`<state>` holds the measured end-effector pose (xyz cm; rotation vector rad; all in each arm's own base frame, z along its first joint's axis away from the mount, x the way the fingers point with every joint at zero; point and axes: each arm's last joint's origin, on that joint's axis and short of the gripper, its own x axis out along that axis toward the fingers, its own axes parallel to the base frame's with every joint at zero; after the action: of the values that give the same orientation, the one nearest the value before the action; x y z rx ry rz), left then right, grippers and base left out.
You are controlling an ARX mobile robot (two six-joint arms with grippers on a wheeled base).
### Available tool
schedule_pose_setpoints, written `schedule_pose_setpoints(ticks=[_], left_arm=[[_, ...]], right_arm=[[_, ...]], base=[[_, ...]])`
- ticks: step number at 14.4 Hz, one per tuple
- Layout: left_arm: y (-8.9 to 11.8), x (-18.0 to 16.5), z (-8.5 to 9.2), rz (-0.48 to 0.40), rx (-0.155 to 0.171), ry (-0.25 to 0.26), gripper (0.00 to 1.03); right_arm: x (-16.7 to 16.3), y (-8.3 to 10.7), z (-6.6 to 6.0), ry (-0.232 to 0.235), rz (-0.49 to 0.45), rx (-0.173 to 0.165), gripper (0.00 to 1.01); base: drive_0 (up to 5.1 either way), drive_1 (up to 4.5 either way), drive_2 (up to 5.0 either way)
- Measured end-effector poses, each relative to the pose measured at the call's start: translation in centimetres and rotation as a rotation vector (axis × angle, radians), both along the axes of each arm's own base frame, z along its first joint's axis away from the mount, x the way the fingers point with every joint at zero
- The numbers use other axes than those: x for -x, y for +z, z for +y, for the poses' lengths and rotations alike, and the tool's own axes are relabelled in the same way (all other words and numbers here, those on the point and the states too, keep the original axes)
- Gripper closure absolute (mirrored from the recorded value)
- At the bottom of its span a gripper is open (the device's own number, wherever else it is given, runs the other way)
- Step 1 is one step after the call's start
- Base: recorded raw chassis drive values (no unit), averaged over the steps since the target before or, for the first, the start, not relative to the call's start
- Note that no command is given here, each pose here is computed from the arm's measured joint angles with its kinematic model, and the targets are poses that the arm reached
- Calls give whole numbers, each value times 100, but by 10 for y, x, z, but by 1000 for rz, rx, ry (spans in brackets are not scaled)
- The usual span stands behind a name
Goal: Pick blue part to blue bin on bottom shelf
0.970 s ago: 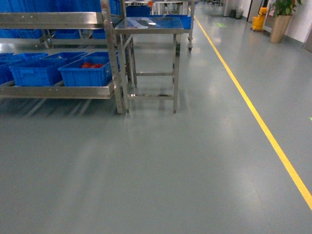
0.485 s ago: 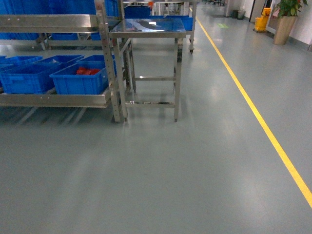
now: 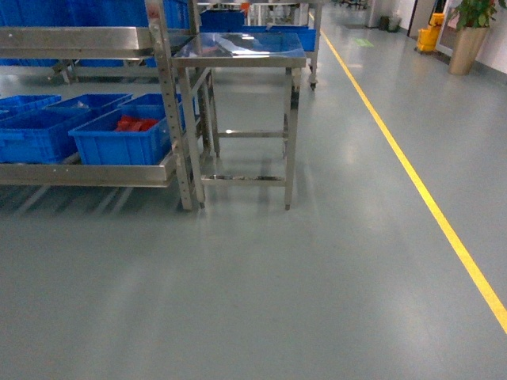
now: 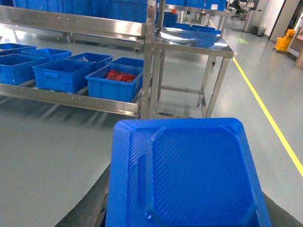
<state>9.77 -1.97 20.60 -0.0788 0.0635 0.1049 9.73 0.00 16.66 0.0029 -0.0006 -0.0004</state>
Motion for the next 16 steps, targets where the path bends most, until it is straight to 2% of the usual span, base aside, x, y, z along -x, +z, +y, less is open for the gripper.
schedule_pose_setpoints(ticks=[16], left_arm=[[0,0,0,1,-1,1,60]], right_arm=[[0,0,0,0,0,0,3]], base=[[-2,407,-411]])
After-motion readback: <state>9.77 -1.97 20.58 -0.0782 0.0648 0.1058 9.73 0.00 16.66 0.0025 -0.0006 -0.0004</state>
